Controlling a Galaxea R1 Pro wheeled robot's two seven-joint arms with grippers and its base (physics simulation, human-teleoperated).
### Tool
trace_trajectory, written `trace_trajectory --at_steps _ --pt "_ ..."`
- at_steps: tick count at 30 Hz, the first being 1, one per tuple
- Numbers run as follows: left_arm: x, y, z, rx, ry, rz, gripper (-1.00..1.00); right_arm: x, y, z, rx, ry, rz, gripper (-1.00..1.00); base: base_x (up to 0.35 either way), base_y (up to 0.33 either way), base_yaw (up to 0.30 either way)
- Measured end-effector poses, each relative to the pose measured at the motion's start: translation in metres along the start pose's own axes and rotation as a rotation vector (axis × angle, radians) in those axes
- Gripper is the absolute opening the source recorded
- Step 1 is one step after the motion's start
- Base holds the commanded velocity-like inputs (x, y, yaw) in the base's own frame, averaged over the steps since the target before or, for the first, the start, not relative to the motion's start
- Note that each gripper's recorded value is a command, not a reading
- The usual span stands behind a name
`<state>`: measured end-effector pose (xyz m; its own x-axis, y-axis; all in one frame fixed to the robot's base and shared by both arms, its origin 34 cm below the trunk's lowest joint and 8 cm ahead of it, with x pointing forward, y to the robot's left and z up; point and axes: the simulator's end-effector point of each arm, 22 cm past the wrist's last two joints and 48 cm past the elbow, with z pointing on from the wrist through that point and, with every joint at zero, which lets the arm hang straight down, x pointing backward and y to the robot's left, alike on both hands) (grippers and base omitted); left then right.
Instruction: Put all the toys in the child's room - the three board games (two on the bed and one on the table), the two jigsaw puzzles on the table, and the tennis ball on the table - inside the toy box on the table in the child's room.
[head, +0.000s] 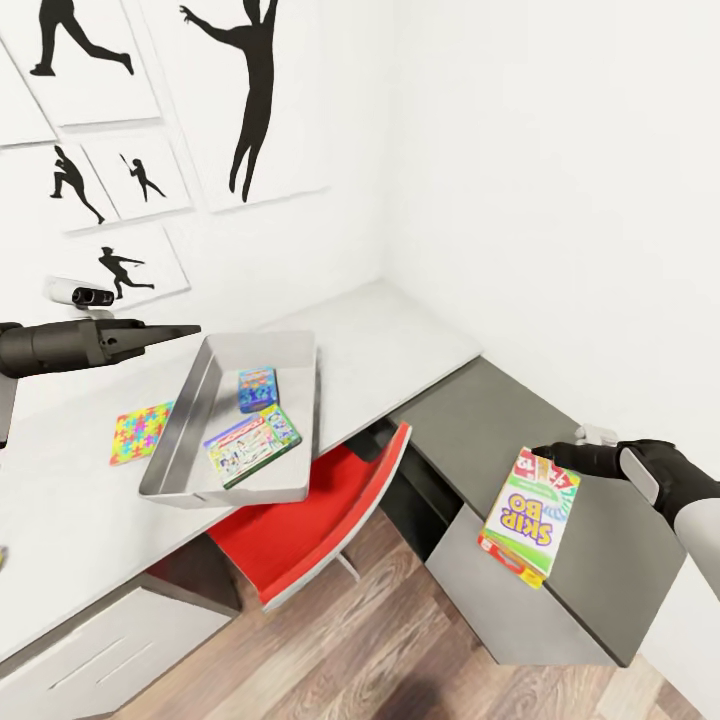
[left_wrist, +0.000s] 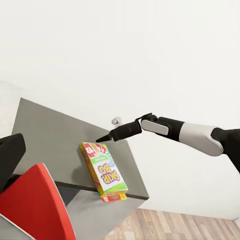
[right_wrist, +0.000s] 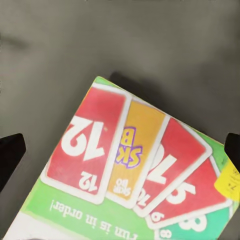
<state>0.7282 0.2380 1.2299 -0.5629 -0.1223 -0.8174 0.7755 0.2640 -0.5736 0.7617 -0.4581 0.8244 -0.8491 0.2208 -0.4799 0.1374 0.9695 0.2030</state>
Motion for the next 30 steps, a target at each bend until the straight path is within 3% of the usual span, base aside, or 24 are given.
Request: trace_trajectory --at_steps 14,30 --pt "0.003 0.005 0.001 0.000 0.002 -0.009 1.00 -0.003 -0.004 0.001 -0.007 -0.017 0.050 1.00 0.065 0.050 0.000" --pt "0.010 0.013 0.003 -0.003 0.007 -0.025 1.00 0.006 -0.010 0.009 0.005 -0.002 0.058 1.00 0.028 0.030 -0.063"
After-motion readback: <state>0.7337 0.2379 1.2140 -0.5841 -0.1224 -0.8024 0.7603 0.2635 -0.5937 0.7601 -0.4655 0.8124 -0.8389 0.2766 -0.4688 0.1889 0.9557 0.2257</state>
